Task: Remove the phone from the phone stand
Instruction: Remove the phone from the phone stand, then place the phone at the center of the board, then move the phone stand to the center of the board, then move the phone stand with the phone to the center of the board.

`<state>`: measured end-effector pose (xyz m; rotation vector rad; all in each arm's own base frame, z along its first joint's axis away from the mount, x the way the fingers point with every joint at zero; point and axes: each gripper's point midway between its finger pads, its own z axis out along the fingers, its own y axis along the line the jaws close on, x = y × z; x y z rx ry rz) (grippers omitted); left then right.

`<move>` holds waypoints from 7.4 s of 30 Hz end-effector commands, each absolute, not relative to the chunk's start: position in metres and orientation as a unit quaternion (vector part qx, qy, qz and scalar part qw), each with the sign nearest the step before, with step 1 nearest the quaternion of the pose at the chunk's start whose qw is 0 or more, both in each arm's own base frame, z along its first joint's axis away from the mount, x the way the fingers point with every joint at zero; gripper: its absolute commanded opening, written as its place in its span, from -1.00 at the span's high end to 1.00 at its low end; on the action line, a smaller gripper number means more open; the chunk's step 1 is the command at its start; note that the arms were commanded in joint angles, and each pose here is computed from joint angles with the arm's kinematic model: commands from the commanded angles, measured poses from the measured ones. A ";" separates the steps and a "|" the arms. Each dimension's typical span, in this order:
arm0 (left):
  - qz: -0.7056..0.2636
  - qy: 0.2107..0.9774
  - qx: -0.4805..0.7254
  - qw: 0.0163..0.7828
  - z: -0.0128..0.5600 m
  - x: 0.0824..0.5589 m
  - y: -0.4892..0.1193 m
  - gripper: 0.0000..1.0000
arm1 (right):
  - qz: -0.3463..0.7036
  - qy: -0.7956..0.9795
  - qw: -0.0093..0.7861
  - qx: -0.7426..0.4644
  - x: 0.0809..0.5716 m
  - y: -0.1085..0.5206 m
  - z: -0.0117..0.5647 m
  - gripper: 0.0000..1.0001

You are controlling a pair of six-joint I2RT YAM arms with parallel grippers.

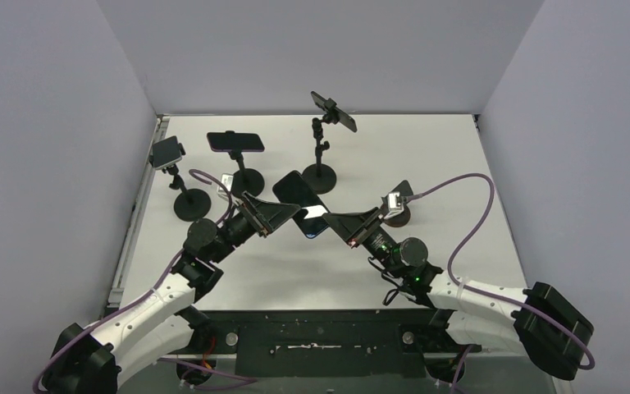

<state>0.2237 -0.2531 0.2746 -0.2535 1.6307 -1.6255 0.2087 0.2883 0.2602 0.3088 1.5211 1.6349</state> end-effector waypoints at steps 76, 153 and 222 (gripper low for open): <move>-0.303 0.948 0.035 0.094 0.046 0.244 -0.212 0.83 | 0.227 0.815 0.532 0.030 0.218 0.175 0.220 -1.00; -0.286 0.803 0.058 0.520 0.210 0.267 -0.175 -0.94 | 0.211 0.811 0.497 0.226 0.359 0.059 0.135 0.15; -0.338 0.713 -0.002 0.615 0.298 0.300 -0.185 -0.95 | 0.232 0.745 0.619 0.089 0.324 0.147 0.262 -0.46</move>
